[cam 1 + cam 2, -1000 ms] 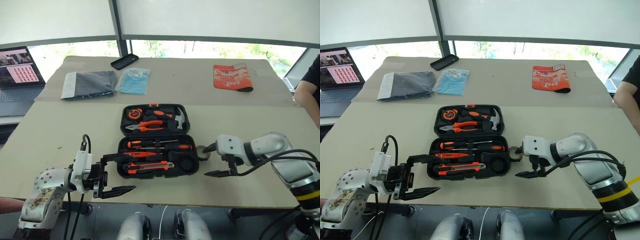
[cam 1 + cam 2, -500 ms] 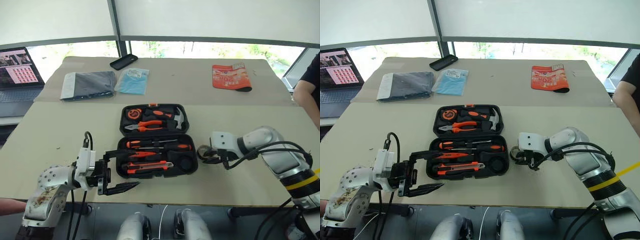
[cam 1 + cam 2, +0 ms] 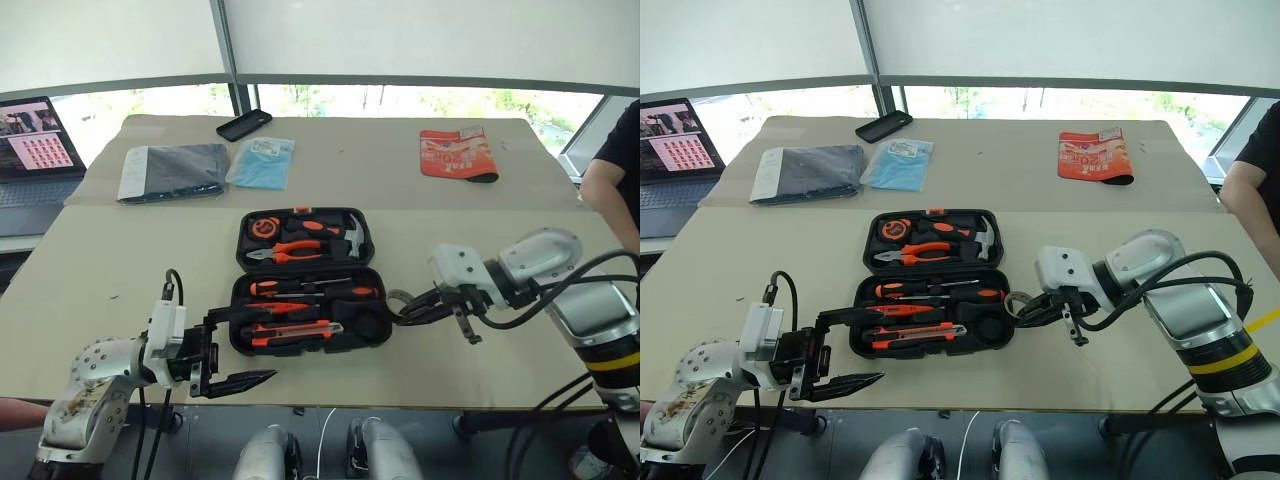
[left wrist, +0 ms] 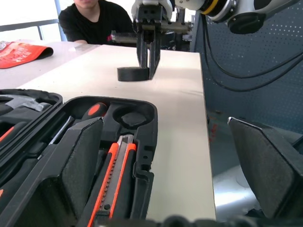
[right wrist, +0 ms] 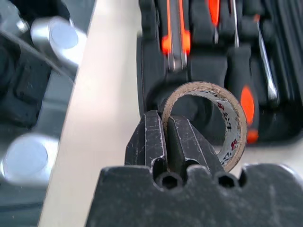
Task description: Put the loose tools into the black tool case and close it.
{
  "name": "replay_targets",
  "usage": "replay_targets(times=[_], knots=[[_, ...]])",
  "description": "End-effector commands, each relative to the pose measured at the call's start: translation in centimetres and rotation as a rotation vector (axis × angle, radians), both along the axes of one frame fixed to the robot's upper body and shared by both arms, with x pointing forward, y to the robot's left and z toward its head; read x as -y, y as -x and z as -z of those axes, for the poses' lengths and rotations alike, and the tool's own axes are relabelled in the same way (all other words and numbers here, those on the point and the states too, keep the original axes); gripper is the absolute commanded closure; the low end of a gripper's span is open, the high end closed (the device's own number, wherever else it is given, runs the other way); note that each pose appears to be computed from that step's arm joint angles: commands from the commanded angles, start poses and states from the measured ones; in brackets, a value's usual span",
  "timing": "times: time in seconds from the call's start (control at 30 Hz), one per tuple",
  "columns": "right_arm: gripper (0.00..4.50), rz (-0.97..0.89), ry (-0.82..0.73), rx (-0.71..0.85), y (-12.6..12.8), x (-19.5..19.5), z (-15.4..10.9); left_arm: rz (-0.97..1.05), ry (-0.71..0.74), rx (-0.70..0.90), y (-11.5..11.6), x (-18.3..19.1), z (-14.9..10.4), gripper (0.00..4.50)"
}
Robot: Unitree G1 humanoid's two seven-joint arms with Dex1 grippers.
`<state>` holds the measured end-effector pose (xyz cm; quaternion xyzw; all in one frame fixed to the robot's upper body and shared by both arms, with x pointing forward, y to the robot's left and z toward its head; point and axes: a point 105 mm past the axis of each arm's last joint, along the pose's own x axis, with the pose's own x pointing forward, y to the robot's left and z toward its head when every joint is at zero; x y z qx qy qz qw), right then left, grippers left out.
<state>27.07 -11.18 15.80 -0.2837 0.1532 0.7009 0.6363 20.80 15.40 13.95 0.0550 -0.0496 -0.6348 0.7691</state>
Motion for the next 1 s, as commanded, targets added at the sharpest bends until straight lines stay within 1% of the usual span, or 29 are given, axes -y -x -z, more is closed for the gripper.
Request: replay_targets(times=[0.03,0.2,0.37,0.43,0.5,0.57,0.6,0.63,0.67,0.73,0.77,0.83,0.9,1.0], knots=[[4.46,0.001,0.026,-0.036,0.0,-0.9,1.5,0.009,-0.015,0.035,0.2,0.0,-0.3,0.0],[4.46,0.028,0.112,-0.046,-0.2,-0.1,2.9,0.012,-0.032,0.031,0.4,-0.1,0.1,0.0],[4.46,0.081,0.141,-0.024,-1.0,-0.2,3.6,0.003,-0.045,0.036,0.3,-0.3,0.3,0.0],[4.46,0.094,0.121,-0.076,-0.8,-0.6,3.4,-0.01,-0.054,0.017,0.2,-0.4,0.5,0.0],[4.46,0.053,0.08,-0.079,-0.3,-1.3,2.8,-0.032,-0.038,0.009,0.0,-0.5,0.4,0.0],[3.71,0.026,0.078,-0.078,0.0,-1.6,2.8,-0.039,-0.037,0.013,-0.1,-0.6,0.4,0.0],[3.52,0.021,0.084,-0.093,0.2,-1.5,2.8,-0.045,-0.038,0.015,-0.1,-0.6,0.4,0.0],[3.11,0.009,0.09,-0.094,0.3,-1.5,2.8,-0.055,-0.036,0.015,-0.2,-0.7,0.4,0.0],[2.83,-0.001,0.058,-0.077,0.2,-1.6,2.2,-0.073,-0.033,0.013,-0.3,-0.9,0.3,0.0],[2.11,-0.017,0.016,-0.054,0.2,-1.3,1.0,-0.116,-0.024,0.009,-0.6,-1.4,0.1,0.0],[1.86,-0.026,0.003,-0.054,0.2,-0.9,0.5,-0.131,-0.015,0.006,-0.6,-1.6,-0.1,0.0],[1.86,0.002,-0.005,-0.045,-0.3,0.3,0.2,-0.176,0.006,0.022,-0.9,-2.1,-0.6,0.0],[1.86,-0.005,-0.031,-0.063,-0.2,1.4,-0.1,-0.213,0.005,0.027,-1.2,-2.6,-0.7,0.0],[1.86,0.056,-0.248,-0.109,-0.5,2.0,-2.9,-0.334,0.01,0.027,-2.1,-4.2,-1.2,0.0]])
